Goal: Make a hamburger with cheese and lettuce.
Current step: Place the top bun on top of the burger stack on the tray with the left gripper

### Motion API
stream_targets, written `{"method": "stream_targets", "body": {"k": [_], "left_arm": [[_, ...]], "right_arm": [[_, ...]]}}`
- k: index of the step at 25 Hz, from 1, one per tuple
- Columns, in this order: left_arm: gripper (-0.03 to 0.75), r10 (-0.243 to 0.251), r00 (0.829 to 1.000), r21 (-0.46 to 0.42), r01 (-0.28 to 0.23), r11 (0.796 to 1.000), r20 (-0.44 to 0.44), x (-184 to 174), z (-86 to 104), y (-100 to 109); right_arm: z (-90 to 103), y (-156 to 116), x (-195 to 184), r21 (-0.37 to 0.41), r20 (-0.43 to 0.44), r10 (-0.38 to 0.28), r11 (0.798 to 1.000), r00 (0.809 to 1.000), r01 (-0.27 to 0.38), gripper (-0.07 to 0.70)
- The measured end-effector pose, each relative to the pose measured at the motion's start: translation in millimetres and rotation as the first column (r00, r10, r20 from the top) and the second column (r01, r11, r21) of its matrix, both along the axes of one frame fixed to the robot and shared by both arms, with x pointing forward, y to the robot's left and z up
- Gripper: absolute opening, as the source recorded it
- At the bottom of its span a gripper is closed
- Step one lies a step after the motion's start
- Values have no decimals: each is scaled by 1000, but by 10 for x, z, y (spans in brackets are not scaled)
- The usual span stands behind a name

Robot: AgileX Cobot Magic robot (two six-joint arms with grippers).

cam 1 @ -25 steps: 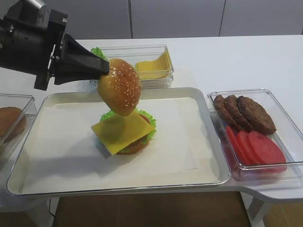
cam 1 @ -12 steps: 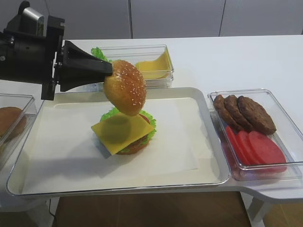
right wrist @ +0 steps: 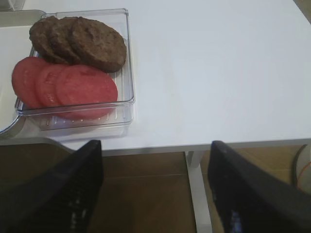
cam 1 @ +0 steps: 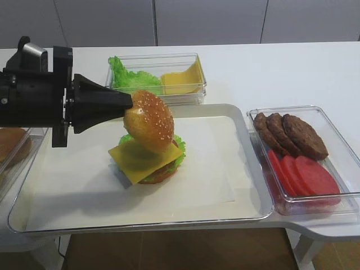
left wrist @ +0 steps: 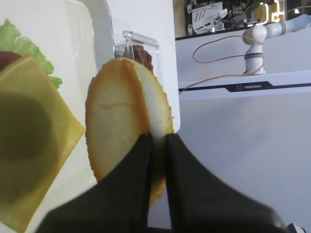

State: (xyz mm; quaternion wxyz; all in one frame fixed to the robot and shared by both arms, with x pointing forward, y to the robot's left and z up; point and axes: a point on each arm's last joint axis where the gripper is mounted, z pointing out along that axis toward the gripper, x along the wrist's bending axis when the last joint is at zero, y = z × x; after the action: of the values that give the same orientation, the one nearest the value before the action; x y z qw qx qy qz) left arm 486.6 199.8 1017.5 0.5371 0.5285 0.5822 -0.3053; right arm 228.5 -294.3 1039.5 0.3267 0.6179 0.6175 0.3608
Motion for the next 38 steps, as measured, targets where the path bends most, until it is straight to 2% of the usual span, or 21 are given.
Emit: {"method": "stream_targets", "body": {"k": [3,10,20,25,31,38], "left_arm": [[50,34,999,-24,-33,999,7,16,3,5],[49,85,996,-9,-85,996,4,55,-14,25],[49,77,995,-12,-77,997,-59,118,-170,14],[49,75,995,-13,-76,997,-60,125,-185,13],[49,44,996,-40,-47,998,-79,121,-214,-4],[49,43,995,-40,-47,998,-91,136,-253,-6]], "right_arm": [[0,0,0,0,0,0,1000,1000,0,511],[0,0,0,0,0,0,1000,1000,0,511],[0,0,0,0,0,0,1000,1000,0,511],[0,0,0,0,0,0,1000,1000,0,511],[0,0,0,0,0,0,1000,1000,0,511],[0,0,0,0,0,0,1000,1000,0,511]]}}
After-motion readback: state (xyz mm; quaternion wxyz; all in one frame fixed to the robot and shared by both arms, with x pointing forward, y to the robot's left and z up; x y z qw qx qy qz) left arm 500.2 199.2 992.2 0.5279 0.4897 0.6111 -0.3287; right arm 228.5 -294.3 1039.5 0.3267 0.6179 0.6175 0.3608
